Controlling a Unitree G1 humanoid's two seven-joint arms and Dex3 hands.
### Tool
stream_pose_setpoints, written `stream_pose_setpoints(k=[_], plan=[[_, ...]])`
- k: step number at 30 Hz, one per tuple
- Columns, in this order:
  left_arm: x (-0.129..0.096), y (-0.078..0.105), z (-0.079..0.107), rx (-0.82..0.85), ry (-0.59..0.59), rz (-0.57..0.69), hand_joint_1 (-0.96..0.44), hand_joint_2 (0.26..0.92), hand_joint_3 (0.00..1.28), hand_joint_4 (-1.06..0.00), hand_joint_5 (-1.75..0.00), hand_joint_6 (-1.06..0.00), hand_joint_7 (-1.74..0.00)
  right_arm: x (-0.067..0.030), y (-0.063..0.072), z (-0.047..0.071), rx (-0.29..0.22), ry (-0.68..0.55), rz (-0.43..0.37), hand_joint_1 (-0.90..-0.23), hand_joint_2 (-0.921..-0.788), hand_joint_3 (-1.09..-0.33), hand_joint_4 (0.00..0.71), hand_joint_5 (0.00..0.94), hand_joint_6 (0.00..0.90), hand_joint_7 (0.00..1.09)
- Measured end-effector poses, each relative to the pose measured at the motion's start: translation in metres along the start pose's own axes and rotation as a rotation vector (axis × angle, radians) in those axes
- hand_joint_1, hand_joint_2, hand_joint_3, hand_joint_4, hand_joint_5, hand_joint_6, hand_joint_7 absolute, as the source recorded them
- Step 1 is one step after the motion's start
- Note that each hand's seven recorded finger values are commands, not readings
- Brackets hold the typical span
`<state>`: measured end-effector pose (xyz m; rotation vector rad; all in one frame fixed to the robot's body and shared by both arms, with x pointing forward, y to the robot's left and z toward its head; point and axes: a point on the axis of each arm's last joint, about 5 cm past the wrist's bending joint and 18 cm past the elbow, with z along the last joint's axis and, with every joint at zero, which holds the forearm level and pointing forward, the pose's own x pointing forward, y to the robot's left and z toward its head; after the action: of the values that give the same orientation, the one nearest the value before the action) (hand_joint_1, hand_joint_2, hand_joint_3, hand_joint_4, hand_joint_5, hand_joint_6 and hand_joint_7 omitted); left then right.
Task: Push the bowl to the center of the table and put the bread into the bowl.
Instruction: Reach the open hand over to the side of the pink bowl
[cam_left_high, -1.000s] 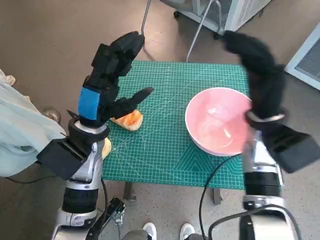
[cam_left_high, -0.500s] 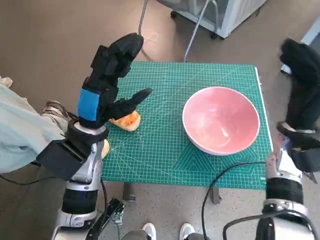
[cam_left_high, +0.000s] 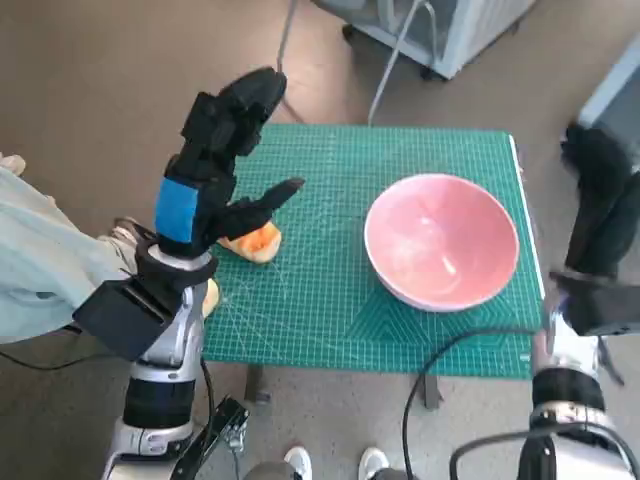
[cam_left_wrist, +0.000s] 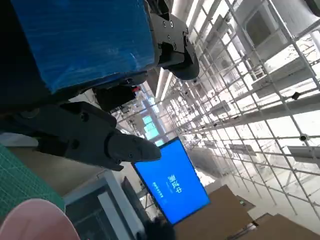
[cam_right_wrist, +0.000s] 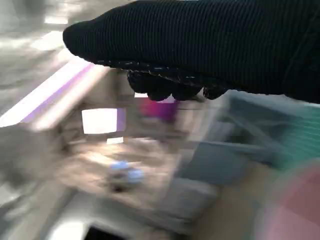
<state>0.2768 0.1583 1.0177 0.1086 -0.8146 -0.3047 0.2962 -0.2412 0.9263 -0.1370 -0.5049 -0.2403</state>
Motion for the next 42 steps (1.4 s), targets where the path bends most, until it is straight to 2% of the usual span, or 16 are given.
stream_pose_setpoints(k=[6, 15, 22, 32, 42], plan=[[0.0, 0.002, 0.0, 0.003, 0.002, 0.003, -0.31, 0.921, 0.19, -0.37, 0.0, -0.16, -0.58, -0.0083, 0.007, -0.01, 0.033, 0.106, -0.015, -0.557, -0.921, -0.941, 0.237, 0.001, 0.009, 0.66], [-0.001, 0.003, 0.0, 0.009, 0.007, 0.002, -0.31, 0.921, 0.19, -0.37, 0.0, -0.17, -0.57, -0.0211, 0.02, -0.021, 0.149, 0.234, -0.039, -0.528, -0.921, -0.924, 0.244, 0.005, 0.041, 0.67], [-0.002, 0.005, 0.001, 0.017, 0.014, 0.0, -0.31, 0.921, 0.19, -0.36, 0.0, -0.17, -0.56, -0.0259, 0.029, -0.026, 0.214, 0.316, -0.05, -0.522, -0.921, -0.926, 0.258, 0.011, 0.069, 0.69], [-0.006, 0.008, 0.0, 0.023, 0.028, -0.004, -0.31, 0.921, 0.19, -0.36, 0.0, -0.17, -0.55, -0.0225, 0.049, -0.025, 0.271, 0.378, -0.03, -0.543, -0.921, -0.933, 0.283, 0.021, 0.084, 0.68], [-0.01, 0.011, 0.001, 0.029, 0.03, -0.006, -0.33, 0.921, 0.18, -0.36, 0.0, -0.2, -0.49, -0.0115, 0.072, -0.018, 0.35, 0.397, -0.011, -0.547, -0.921, -0.927, 0.271, 0.011, 0.099, 0.67]])
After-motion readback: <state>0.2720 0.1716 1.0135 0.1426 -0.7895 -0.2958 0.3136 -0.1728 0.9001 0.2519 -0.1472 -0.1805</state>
